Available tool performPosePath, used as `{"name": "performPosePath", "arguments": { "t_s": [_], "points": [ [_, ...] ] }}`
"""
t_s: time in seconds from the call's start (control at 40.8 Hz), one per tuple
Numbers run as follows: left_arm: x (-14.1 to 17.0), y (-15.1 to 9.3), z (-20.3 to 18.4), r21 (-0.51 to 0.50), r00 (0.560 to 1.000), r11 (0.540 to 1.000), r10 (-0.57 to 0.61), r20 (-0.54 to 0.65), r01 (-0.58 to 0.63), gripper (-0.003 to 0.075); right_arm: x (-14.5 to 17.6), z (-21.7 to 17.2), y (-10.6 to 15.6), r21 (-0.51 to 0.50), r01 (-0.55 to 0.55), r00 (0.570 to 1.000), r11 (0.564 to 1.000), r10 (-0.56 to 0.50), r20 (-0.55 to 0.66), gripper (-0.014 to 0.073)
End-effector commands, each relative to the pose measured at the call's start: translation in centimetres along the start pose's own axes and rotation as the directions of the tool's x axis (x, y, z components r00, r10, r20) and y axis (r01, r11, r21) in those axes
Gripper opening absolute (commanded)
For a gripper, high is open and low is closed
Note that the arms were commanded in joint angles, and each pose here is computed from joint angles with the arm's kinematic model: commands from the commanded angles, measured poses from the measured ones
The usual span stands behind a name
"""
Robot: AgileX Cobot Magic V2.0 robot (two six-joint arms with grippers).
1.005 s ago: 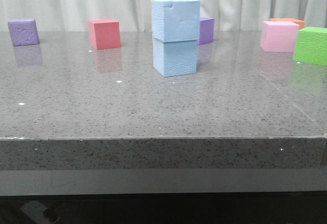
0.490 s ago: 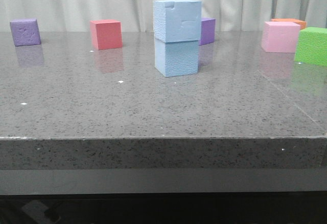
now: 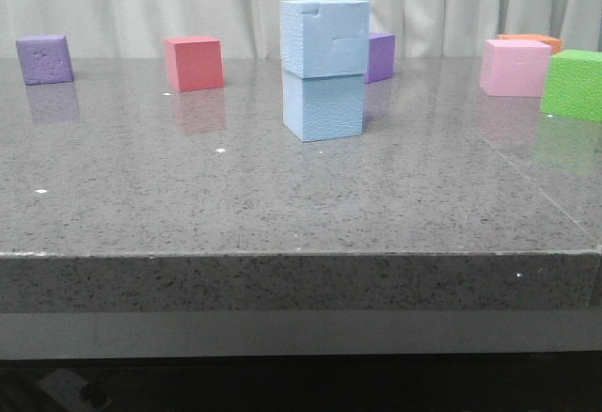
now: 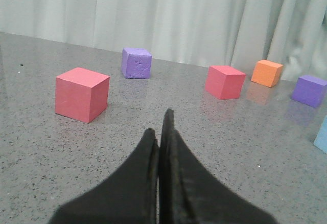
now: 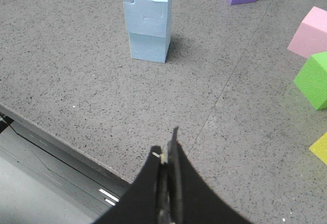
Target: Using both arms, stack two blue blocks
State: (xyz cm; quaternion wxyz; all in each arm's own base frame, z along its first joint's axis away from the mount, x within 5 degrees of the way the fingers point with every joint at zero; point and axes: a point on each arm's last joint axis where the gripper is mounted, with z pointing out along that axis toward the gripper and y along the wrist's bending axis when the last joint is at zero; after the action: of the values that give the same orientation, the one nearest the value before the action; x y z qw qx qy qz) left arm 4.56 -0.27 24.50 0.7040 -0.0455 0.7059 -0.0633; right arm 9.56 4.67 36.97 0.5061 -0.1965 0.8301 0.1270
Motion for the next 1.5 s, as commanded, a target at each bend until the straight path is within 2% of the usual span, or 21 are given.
{"name": "performPosePath", "arguments": {
  "t_s": [0.0,0.343,1.471],
  "points": [
    [-0.4,0.0,0.1,0.020,0.990,0.999,0.024,0.141,-0.027,-0.0020,-1.3,-0.5,-0.2,0.020,0.004,0.996,1.000,-0.006,0.089,-0.0119],
    [2.7,0.4,0.8,0.046,0.983,0.996,0.065,0.171,-0.074,-0.0020,-1.2,-0.5,-0.2,0.020,0.004,0.996,1.000,-0.005,0.089,-0.0119],
    [2.7,0.4,0.8,0.047,0.983,0.996,0.066,0.169,-0.075,-0.0020,-1.2,-0.5,-0.2,0.020,0.004,0.996,1.000,-0.005,0.089,-0.0119]
  ]
}}
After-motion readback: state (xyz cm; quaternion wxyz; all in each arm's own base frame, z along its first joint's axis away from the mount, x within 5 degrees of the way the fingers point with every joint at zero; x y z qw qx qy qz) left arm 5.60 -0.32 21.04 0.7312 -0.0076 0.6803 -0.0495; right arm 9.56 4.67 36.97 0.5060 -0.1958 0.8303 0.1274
